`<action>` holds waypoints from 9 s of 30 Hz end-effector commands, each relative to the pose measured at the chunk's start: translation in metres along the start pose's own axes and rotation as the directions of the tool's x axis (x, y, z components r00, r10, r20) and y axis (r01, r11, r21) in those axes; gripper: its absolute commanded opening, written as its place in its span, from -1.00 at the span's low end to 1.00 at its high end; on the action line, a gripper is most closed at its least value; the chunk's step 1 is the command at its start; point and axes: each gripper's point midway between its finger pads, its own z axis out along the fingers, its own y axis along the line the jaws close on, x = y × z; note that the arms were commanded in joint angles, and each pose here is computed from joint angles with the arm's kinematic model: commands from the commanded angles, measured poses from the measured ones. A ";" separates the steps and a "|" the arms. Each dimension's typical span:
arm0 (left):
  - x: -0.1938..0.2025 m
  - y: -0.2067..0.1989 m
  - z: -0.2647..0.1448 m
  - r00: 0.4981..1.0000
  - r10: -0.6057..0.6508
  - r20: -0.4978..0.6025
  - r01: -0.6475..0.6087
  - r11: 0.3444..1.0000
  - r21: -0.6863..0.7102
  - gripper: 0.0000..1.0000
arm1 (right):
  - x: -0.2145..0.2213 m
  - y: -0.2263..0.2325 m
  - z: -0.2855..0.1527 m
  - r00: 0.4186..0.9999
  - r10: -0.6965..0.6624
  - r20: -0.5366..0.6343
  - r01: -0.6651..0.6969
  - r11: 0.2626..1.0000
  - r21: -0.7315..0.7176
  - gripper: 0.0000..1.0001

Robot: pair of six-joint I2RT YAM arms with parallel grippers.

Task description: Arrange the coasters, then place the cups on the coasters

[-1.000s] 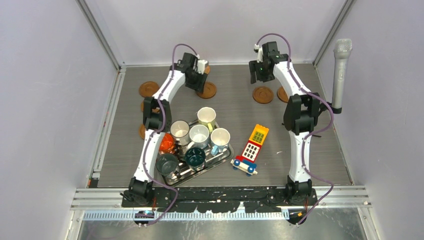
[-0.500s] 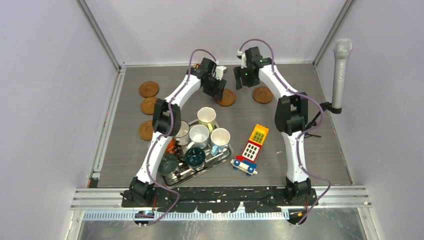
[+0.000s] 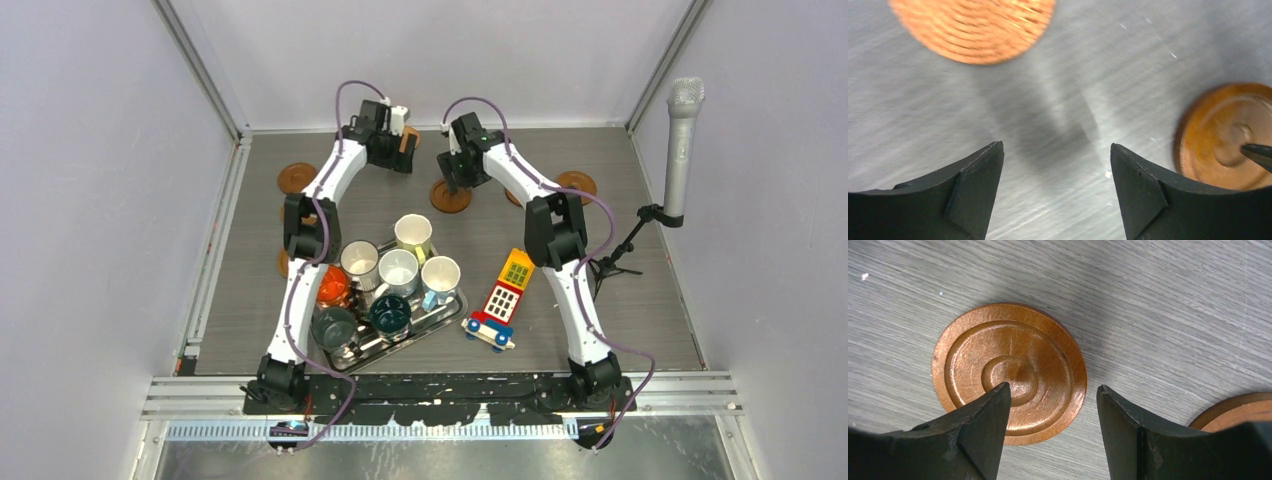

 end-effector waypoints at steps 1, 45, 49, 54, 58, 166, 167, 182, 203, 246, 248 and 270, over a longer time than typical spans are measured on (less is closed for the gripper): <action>-0.076 0.030 -0.029 0.971 0.059 0.231 -0.024 0.988 -0.152 0.65 | -0.017 -0.016 -0.002 0.998 -0.032 0.052 0.026 0.994 0.102 0.37; -0.009 0.048 -0.009 0.977 0.214 0.015 -0.209 0.962 -0.177 0.42 | 0.022 -0.071 -0.026 0.999 0.006 -0.046 -0.001 0.992 0.128 0.14; 0.012 0.028 -0.018 0.979 0.196 -0.048 -0.200 0.976 -0.085 0.35 | 0.020 -0.072 -0.024 0.999 0.018 -0.041 -0.013 0.993 0.117 0.12; 0.035 0.001 -0.025 0.979 0.176 -0.102 -0.174 0.984 0.022 0.21 | 0.019 -0.069 -0.018 0.998 0.041 -0.037 -0.037 0.994 0.103 0.09; 0.048 -0.015 -0.028 0.974 0.184 -0.131 -0.176 0.982 0.069 0.15 | 0.016 -0.070 -0.014 0.998 0.052 -0.031 -0.048 0.993 0.109 0.07; 0.083 0.164 -0.093 0.986 -0.009 -0.168 -0.013 0.991 -0.130 -0.10 | -0.032 -0.020 -0.141 0.991 0.018 0.135 -0.011 0.998 -0.059 0.43; 0.086 0.162 -0.095 0.984 -0.002 -0.175 -0.020 0.992 -0.124 -0.11 | -0.033 -0.020 -0.141 0.991 0.018 0.135 -0.009 0.998 -0.060 0.43; 0.105 0.120 -0.101 0.962 0.117 -0.245 -0.130 0.991 -0.036 -0.04 | -0.036 -0.018 -0.134 0.990 0.027 0.137 -0.017 0.997 -0.071 0.43; 0.125 0.211 -0.191 0.973 -0.114 -0.201 0.053 0.956 -0.288 0.43 | -0.039 -0.013 -0.138 0.988 0.032 0.148 -0.019 0.996 -0.088 0.43; 0.105 0.208 -0.249 0.984 -0.136 -0.120 0.096 0.952 -0.290 0.49 | -0.039 -0.012 -0.147 0.987 0.017 0.160 -0.004 0.997 -0.083 0.43; 0.119 0.192 -0.256 0.982 -0.123 -0.144 0.083 0.963 -0.258 0.52 | -0.039 -0.011 -0.147 0.987 0.019 0.160 -0.005 0.996 -0.087 0.43; 0.262 0.167 -0.244 0.913 -0.179 -0.367 0.044 0.937 -0.347 0.45 | -0.030 -0.006 -0.149 0.990 0.031 0.139 -0.015 0.994 -0.111 0.43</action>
